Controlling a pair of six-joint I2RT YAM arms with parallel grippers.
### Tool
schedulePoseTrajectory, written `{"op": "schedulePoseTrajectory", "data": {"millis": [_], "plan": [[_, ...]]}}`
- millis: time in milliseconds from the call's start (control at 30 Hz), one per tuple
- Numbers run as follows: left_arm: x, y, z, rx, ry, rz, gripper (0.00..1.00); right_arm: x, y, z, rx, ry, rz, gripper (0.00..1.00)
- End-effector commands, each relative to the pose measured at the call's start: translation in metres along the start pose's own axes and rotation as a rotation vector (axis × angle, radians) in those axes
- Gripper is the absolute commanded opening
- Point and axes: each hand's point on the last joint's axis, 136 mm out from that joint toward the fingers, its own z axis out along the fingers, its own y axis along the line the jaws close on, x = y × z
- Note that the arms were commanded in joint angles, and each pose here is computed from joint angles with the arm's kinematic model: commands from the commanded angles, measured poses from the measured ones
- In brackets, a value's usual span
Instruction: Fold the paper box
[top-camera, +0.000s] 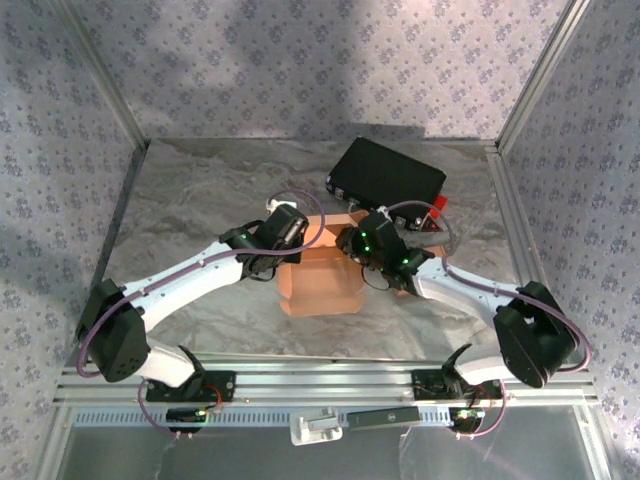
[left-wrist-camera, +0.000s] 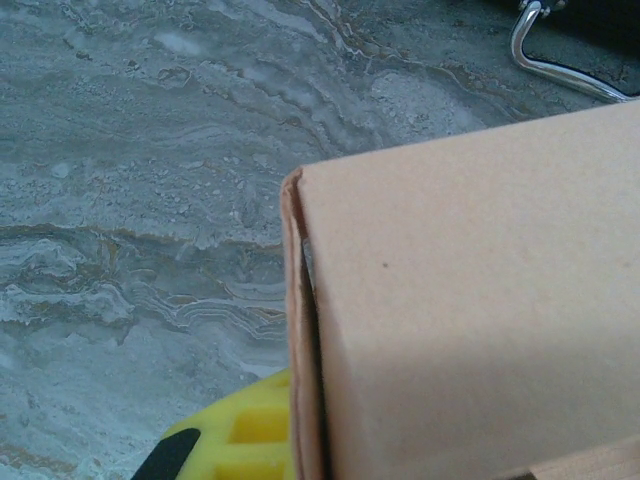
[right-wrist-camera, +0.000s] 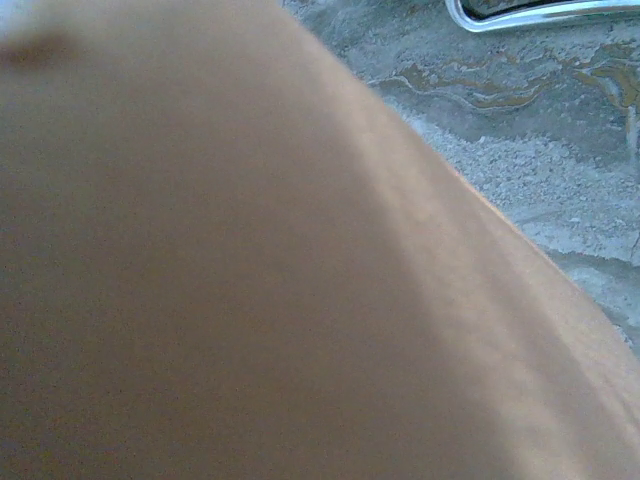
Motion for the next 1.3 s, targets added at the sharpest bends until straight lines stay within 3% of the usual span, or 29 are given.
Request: {"op": "schedulePoseTrajectory", "data": {"millis": [0,333,533,667,767,933,1067,1267], "plan": [[-0.014,-0.013,-0.005,0.050,-0.028,-0.004,0.00,0.004,0.022,0.002,-0.050,0.026,-0.040,0.32],[-0.014,-0.010,-0.006,0.051,-0.026,-0.008,0.00,0.012,0.030,0.003,-0.047,0.073,-0.103,0.30],[-0.019,0.008,0.003,0.060,0.006,-0.035,0.00,0.003,0.056,-0.028,-0.081,0.077,-0.284,0.35],[-0.036,0.018,0.007,0.134,0.014,-0.030,0.00,-0.010,0.077,-0.060,-0.182,0.086,-0.427,0.45],[-0.052,0.024,0.007,0.195,0.014,-0.004,0.00,-0.031,0.076,-0.083,-0.280,0.080,-0.434,0.47],[-0.072,0.027,0.003,0.321,0.025,0.042,0.00,-0.073,0.054,-0.100,-0.392,0.042,-0.374,0.40],[-0.079,0.023,0.000,0.450,0.038,0.050,0.00,-0.081,0.040,-0.093,-0.402,0.053,-0.437,0.34],[-0.073,0.011,0.004,0.560,0.071,0.078,0.00,-0.081,0.054,-0.091,-0.477,0.087,-0.548,0.34]]}}
